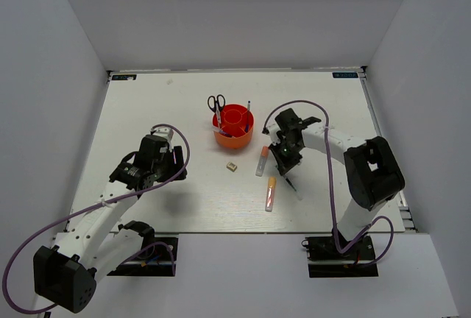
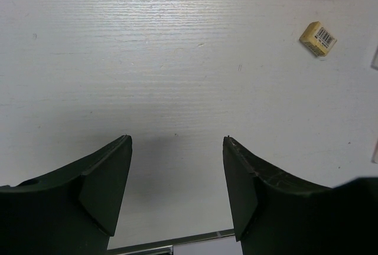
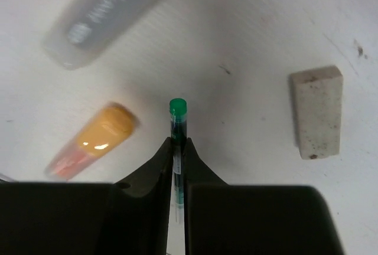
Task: Sort the stationery into containers
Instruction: Pick up the pen from the center of the board, then place the pen in the storage box.
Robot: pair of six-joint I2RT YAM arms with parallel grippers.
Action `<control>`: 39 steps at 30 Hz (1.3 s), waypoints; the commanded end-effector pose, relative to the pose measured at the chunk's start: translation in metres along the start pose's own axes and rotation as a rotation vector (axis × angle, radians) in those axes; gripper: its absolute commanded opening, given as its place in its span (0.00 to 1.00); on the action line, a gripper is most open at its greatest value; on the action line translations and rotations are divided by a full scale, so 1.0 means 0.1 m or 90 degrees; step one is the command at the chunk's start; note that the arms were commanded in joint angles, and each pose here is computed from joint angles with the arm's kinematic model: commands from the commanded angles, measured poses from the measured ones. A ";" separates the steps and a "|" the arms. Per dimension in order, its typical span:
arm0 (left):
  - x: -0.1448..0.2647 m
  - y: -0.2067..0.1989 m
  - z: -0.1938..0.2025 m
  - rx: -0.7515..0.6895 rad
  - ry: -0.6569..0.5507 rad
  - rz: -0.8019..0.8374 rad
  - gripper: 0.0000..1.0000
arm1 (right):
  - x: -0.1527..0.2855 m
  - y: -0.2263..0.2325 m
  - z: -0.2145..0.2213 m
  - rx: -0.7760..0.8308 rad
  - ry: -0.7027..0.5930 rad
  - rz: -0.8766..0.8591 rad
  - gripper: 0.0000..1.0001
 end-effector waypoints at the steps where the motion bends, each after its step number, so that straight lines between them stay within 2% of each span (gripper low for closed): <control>1: 0.03 -0.01 -0.03 0.001 -0.013 0.008 0.73 | 0.55 0.19 -0.57 0.069 -0.149 -0.088 0.00; 4: 0.02 -0.01 -0.03 -0.001 -0.013 0.005 0.73 | 0.78 0.27 -0.79 0.079 -0.200 -0.122 0.00; 8: 0.01 0.00 -0.03 -0.003 -0.012 -0.001 0.73 | 1.29 0.42 -1.39 0.119 -0.342 -0.171 0.00; 9: 0.01 0.01 -0.04 -0.005 -0.015 -0.003 0.73 | 1.25 0.43 -1.48 0.113 -0.347 -0.183 0.00; 10: 0.00 0.01 -0.03 -0.005 -0.012 -0.003 0.73 | 1.34 0.47 -1.65 0.133 -0.400 -0.188 0.00; 12: -0.01 0.02 -0.03 -0.008 -0.012 -0.009 0.73 | 1.30 0.54 -1.79 0.150 -0.422 -0.220 0.00; 13: -0.03 0.02 -0.02 -0.011 -0.007 -0.012 0.73 | 1.35 0.59 -1.97 0.185 -0.487 -0.215 0.00; 15: -0.04 0.03 -0.02 -0.012 -0.007 -0.015 0.73 | 1.31 0.60 -2.08 0.199 -0.512 -0.225 0.00; 16: -0.04 0.03 -0.02 -0.013 -0.007 -0.017 0.73 | 1.40 0.63 -2.22 0.227 -0.559 -0.226 0.00; 20: -0.06 0.05 -0.02 -0.016 -0.006 -0.027 0.73 | 1.33 0.69 -2.41 0.288 -0.603 -0.239 0.00; 25: -0.09 0.06 0.00 -0.020 0.003 -0.035 0.73 | 1.13 0.67 -2.44 0.355 -0.615 -0.208 0.00; 29: -0.09 0.06 -0.01 -0.018 0.003 -0.036 0.72 | 0.98 0.60 -2.42 0.364 -0.607 -0.179 0.00; 38: -0.10 0.04 0.00 -0.020 0.010 -0.024 0.72 | 0.59 0.52 -2.23 0.418 -0.562 -0.144 0.00; 39: -0.10 0.04 0.00 -0.020 0.011 -0.023 0.72 | 0.58 0.53 -2.22 0.421 -0.560 -0.144 0.13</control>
Point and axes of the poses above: each gripper's point midway between its finger pads, its own x axis back along the fingers, its own y axis along the line the jaws close on, z = x × y, the point moved 8 cm from there along x, back along the fingers, and after that the axes turned 5 degrees about x, right-handed, at the moved point
